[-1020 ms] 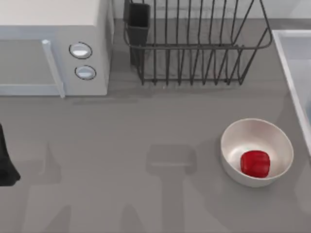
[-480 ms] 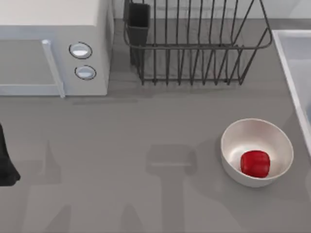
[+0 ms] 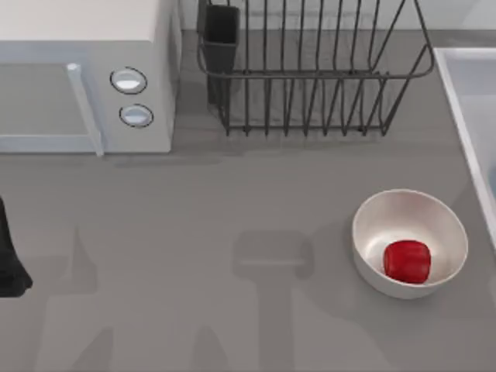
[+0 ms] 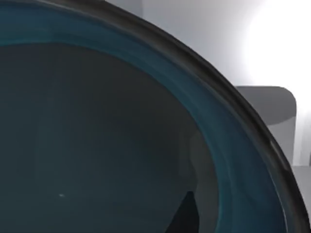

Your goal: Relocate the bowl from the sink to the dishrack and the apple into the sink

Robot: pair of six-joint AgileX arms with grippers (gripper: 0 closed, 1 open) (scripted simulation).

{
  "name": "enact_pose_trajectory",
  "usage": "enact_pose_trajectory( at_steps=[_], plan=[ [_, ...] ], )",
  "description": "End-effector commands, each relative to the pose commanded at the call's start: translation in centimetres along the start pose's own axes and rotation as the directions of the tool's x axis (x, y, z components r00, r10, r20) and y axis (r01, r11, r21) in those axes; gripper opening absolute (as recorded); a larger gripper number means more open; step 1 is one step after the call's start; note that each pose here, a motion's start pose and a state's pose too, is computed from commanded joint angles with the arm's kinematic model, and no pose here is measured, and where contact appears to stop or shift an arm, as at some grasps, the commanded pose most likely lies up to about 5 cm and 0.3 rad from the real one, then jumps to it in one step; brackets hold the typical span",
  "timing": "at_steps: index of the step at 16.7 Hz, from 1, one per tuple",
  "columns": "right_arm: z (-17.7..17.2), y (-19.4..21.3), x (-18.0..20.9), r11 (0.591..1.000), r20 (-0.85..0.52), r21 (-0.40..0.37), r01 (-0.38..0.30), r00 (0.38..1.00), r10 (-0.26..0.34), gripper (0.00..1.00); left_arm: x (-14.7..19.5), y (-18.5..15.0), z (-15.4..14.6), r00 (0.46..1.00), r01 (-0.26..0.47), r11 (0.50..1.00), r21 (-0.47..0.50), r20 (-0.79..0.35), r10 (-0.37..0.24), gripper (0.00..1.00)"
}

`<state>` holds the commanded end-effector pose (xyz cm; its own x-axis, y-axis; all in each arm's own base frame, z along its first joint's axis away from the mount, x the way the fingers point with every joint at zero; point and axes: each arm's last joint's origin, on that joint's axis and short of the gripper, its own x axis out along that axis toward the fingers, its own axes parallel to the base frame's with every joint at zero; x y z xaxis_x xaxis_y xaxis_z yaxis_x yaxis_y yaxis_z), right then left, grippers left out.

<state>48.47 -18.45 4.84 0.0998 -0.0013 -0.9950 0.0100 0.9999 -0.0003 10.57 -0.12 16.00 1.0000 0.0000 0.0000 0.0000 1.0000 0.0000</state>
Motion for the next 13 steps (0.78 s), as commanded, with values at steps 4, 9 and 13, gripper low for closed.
enact_pose_trajectory(
  at_steps=[4,9,13],
  plan=[
    [0.00,0.00,0.00,1.000,0.000,0.000,0.000,1.000,0.000,0.02,0.00,0.00,0.00,1.000,0.000,1.000,0.000,0.000,0.000,1.00],
    [0.00,0.00,0.00,1.000,0.000,0.000,0.000,1.000,0.000,0.00,0.00,0.00,0.00,1.000,0.000,1.000,0.000,0.000,0.000,1.00],
    [0.08,0.17,-0.24,1.000,0.004,-0.002,0.000,1.000,0.000,0.00,0.00,0.00,0.00,1.000,0.000,1.000,0.000,0.000,0.000,1.00]
  ],
)
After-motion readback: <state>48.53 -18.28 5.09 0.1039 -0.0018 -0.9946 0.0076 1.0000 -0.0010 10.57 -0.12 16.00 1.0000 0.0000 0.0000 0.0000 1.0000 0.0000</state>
